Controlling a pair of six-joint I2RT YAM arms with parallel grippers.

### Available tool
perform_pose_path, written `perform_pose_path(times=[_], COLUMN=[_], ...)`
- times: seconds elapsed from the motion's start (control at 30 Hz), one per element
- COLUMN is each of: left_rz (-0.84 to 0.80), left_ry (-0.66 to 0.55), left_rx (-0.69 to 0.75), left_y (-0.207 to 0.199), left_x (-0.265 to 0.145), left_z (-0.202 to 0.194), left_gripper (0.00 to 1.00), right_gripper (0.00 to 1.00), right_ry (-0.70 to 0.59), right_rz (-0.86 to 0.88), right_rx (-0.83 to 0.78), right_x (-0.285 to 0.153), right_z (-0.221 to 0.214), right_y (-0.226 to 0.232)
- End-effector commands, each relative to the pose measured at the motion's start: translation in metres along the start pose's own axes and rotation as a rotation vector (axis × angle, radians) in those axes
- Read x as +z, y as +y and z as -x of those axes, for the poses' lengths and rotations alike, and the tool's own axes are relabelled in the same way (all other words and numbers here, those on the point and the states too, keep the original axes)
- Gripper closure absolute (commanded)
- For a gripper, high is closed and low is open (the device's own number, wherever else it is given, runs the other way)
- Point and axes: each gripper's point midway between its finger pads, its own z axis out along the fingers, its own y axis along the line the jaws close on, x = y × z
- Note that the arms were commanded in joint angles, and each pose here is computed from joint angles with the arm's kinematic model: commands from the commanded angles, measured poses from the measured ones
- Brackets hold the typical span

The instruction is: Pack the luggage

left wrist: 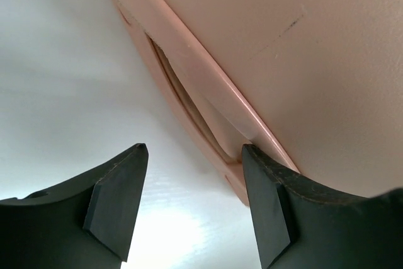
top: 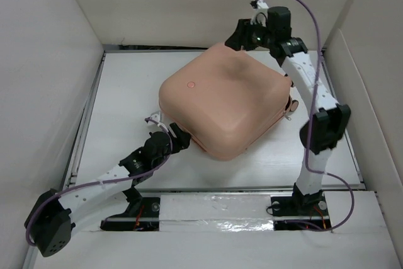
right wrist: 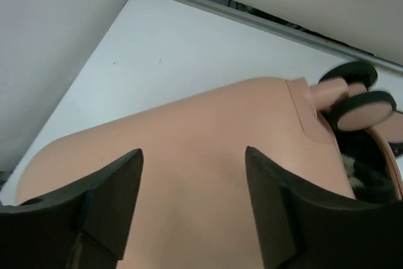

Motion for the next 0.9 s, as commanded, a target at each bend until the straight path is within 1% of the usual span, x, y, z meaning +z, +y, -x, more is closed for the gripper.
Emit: perform_pose_path(times=[0.0,0.03,0.07,0.1,0.13,0.17,0.2,0.23,0.27,0.3,0.33,0.37,0.43,0.47,0.5,0.57,0.6,0.7,0.73,0.77,0.8,0.83,0.87], left_rz=[-0.069,-0.079,-0.081,-0.084,-0.084,-0.077,-0.065,-0.047,-0.041,-0.023,0.008,0.019,0.020,0.020,-0.009,-0.041,-0.056,-0.092,-0.093,-0.079,-0.060,-0.063,-0.069], left_ry=[-0.125,-0.135,-0.136,-0.127,-0.127,-0.126,-0.137,-0.142,-0.148,-0.163,-0.169,-0.163,-0.147,-0.143,-0.094,-0.047,-0.009,0.041,0.041,0.044,0.014,0.002,-0.013], left_rx=[-0.038,-0.047,-0.044,-0.043,-0.038,-0.023,-0.016,-0.013,-0.006,0.005,0.008,0.008,0.001,-0.015,-0.023,-0.038,-0.032,0.003,0.011,0.016,0.014,0.009,0.007], left_y=[-0.032,-0.034,-0.033,-0.032,-0.033,-0.031,-0.028,-0.022,-0.019,-0.012,-0.002,0.004,0.011,0.015,0.014,0.014,0.013,0.010,0.009,0.011,0.012,0.009,0.006], left_x=[0.005,0.007,0.010,0.013,0.014,0.014,0.013,0.013,0.012,0.010,0.010,0.010,0.012,0.013,0.015,0.016,0.015,0.011,0.011,0.010,0.011,0.011,0.011], left_z=[0.050,0.054,0.056,0.056,0.056,0.056,0.058,0.058,0.059,0.061,0.063,0.063,0.061,0.062,0.050,0.041,0.032,0.017,0.016,0.013,0.021,0.025,0.030], left_gripper=[0.41,0.41,0.42,0.42,0.43,0.45,0.48,0.51,0.59,0.63,0.67,0.78,0.87,0.95,0.98,1.00,1.00,1.00,1.00,1.00,1.00,1.00,1.00], right_gripper=[0.40,0.50,0.73,0.84,0.91,1.00,1.00,1.00,1.00,1.00,1.00,1.00,1.00,1.00,1.00,1.00,1.00,0.98,0.98,0.96,0.92,0.90,0.89], right_ry=[-0.172,-0.252,-0.285,-0.298,-0.360,-0.375,-0.404,-0.390,-0.425,-0.413,-0.454,-0.372,-0.348,-0.351,-0.348,-0.323,-0.295,-0.265,-0.267,-0.272,-0.268,-0.292,-0.295], right_rz=[0.057,0.075,0.064,0.054,0.057,0.047,0.075,0.091,0.093,0.113,0.127,0.081,0.072,0.066,0.054,0.021,0.002,-0.052,-0.080,-0.179,-0.244,-0.304,-0.354], right_rx=[-0.085,-0.128,-0.139,-0.138,-0.154,-0.139,-0.111,-0.084,-0.066,-0.025,-0.016,0.036,0.073,0.078,0.096,0.118,0.130,0.173,0.195,0.212,0.236,0.297,0.311], right_x=[-0.091,-0.107,-0.121,-0.153,-0.170,-0.181,-0.194,-0.210,-0.218,-0.223,-0.242,-0.230,-0.232,-0.234,-0.234,-0.235,-0.231,-0.225,-0.225,-0.226,-0.228,-0.232,-0.234], right_z=[0.041,0.048,0.039,0.003,-0.005,-0.026,-0.044,-0.097,-0.112,-0.134,-0.146,-0.189,-0.215,-0.229,-0.235,-0.252,-0.267,-0.288,-0.289,-0.291,-0.293,-0.288,-0.289], right_y=[0.052,0.069,0.082,0.093,0.102,0.110,0.119,0.117,0.118,0.122,0.126,0.110,0.105,0.100,0.098,0.093,0.087,0.074,0.070,0.053,0.042,0.033,0.024])
